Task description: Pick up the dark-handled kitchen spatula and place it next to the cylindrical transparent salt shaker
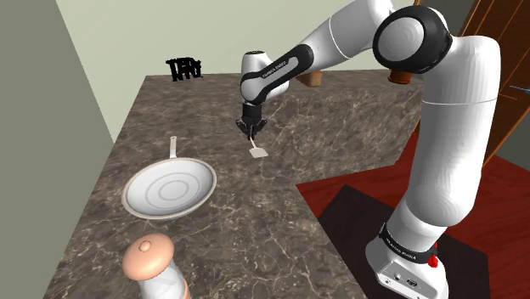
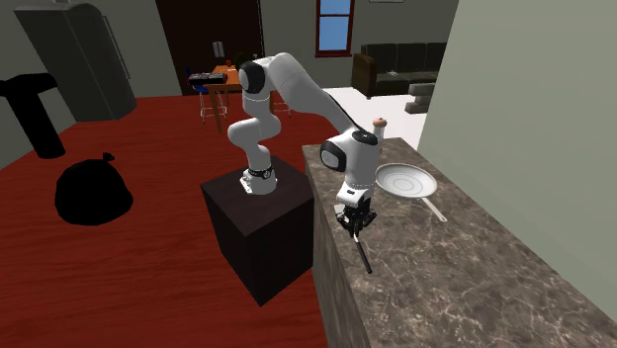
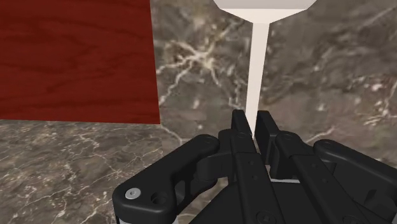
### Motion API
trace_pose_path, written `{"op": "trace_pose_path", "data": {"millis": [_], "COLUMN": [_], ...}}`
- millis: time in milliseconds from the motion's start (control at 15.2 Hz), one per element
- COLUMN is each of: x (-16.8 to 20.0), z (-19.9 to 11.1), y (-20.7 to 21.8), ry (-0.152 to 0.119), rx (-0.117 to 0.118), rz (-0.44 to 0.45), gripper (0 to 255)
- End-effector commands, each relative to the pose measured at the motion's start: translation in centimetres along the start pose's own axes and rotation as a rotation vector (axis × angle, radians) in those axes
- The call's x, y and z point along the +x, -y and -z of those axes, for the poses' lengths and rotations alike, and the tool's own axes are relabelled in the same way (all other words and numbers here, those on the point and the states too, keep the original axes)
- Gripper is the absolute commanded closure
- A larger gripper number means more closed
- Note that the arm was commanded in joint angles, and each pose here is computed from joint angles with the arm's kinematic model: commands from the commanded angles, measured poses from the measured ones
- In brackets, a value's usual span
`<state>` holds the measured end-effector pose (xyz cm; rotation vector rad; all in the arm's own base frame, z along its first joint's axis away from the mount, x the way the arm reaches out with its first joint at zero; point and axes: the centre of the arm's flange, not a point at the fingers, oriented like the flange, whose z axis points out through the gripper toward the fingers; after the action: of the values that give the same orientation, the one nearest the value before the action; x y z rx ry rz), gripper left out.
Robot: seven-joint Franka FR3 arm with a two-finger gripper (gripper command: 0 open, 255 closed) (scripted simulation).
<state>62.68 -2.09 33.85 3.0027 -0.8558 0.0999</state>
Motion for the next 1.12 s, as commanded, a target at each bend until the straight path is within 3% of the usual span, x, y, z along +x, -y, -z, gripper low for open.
{"op": "trace_pose_path", "data": {"millis": [0, 330, 1056], "x": [0.0, 0.0, 0.4], "z": [0.0, 0.0, 5.8], "y": [0.0, 0.0, 0.0], "ry": [0.000, 0.000, 0.000], "rx": [0.000, 0.000, 0.000], "rz": [0.000, 0.000, 0.000], "gripper": [255, 255, 255]}}
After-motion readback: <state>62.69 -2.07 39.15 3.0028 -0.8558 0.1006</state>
